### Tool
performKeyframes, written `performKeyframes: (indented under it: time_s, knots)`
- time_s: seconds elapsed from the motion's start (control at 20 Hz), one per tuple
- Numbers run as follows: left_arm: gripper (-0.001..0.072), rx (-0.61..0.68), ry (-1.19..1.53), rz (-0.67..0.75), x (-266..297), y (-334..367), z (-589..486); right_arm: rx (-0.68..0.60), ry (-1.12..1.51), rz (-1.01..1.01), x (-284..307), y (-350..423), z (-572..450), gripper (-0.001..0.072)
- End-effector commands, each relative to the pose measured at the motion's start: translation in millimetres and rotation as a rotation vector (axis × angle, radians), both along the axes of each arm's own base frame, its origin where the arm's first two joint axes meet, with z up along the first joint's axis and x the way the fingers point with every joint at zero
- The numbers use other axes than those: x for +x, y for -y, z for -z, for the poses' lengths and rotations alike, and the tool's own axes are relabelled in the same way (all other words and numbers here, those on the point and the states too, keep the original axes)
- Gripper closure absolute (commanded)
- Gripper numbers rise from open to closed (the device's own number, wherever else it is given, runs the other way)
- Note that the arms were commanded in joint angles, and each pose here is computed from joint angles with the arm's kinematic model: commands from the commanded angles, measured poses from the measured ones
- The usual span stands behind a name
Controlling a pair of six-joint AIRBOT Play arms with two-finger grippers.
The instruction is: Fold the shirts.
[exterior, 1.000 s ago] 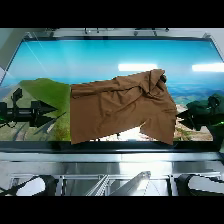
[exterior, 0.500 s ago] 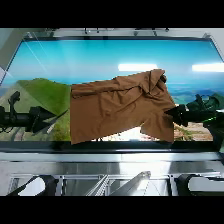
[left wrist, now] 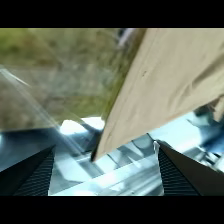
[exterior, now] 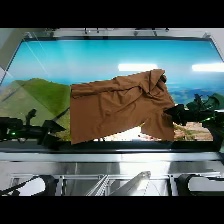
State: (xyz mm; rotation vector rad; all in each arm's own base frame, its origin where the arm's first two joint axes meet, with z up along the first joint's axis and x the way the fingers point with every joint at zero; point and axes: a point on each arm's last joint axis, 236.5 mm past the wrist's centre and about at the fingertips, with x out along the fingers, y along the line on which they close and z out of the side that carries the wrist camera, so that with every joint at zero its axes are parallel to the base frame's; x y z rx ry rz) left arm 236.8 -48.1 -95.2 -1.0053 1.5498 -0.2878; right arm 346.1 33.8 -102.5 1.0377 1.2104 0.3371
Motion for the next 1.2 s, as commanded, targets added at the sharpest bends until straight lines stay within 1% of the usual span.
performKeyframes:
  time_s: [0.0,0.1,0.2,0.25,0.4,0.45,0.5,0.55,0.6,0.65,0.7,0.75,0.85,0.9,0.95,1.0,1.05,1.1,1.15]
  knots:
    - [0.0009,-0.058,-0.031,0.039,-1.8,31.0,13.1,0.024,0.016,0.013,4.6,-2.3,-5.8,0.0232]
    - [0.0009,-0.034,-0.071,0.100,-8.1,51.4,26.1,0.043,0.033,0.032,10.3,-3.0,-10.7,0.0233]
    - [0.0226,-0.027,-0.088,0.150,-6.5,75.5,34.0,0.068,0.041,0.041,12.9,-5.4,-15.8,0.0232]
    - [0.0245,-0.037,-0.084,0.185,-4.1,87.7,33.3,0.075,0.042,0.041,13.0,-6.3,-17.2,0.0232]
    - [0.0245,-0.035,-0.058,0.316,3.0,116.5,29.7,0.090,0.041,0.029,10.8,-9.3,-19.7,0.0233]
    - [0.0281,-0.034,-0.048,0.340,6.1,122.4,27.9,0.092,0.041,0.028,10.5,-9.7,-19.9,0.0232]
    - [0.0538,-0.031,-0.040,0.351,9.2,126.2,25.8,0.096,0.040,0.025,10.0,-10.4,-20.6,0.0261]
    - [0.0689,-0.032,-0.032,0.357,11.5,127.5,23.1,0.103,0.040,0.019,8.8,-11.8,-21.9,0.0378]
    - [0.0689,-0.042,-0.033,0.361,12.3,127.3,19.6,0.109,0.040,0.015,8.0,-12.9,-22.9,0.0478]
    - [0.0689,-0.055,-0.039,0.357,11.9,125.7,16.5,0.114,0.039,0.010,7.2,-14.0,-23.9,0.0488]
    - [0.0689,-0.060,-0.041,0.344,12.0,121.7,14.0,0.123,0.043,-0.002,5.5,-16.2,-25.9,0.0655]
    - [0.0689,-0.059,-0.033,0.322,13.9,116.1,11.3,0.130,0.056,-0.021,3.7,-18.5,-28.5,0.0689]
    - [0.0688,-0.073,-0.004,0.266,20.4,105.5,-1.4,0.184,0.082,-0.061,-1.2,-27.5,-42.8,0.0691]
    - [0.0689,-0.124,0.044,0.236,27.5,104.1,-22.7,0.251,0.152,-0.104,-3.4,-36.7,-66.9,0.0691]
    - [0.0689,-0.220,0.133,0.233,35.1,108.5,-59.1,0.366,0.271,-0.149,-6.0,-47.3,-110.3,0.0691]
    - [0.0688,-0.347,0.259,0.252,39.3,113.1,-113.8,0.495,0.441,-0.184,-10.1,-52.3,-166.8,0.0691]
    - [0.0689,-0.466,0.402,0.289,36.6,116.7,-175.5,0.632,0.676,-0.208,-21.1,-49.1,-237.6,0.0691]
    - [0.0688,-0.556,0.607,0.347,25.7,117.4,-245.1,0.649,0.866,-0.168,-26.4,-41.5,-295.7,0.0691]
    - [0.0688,-0.550,0.823,0.429,5.5,114.5,-302.6,0.620,1.069,-0.147,-42.4,-36.5,-348.3,0.0691]
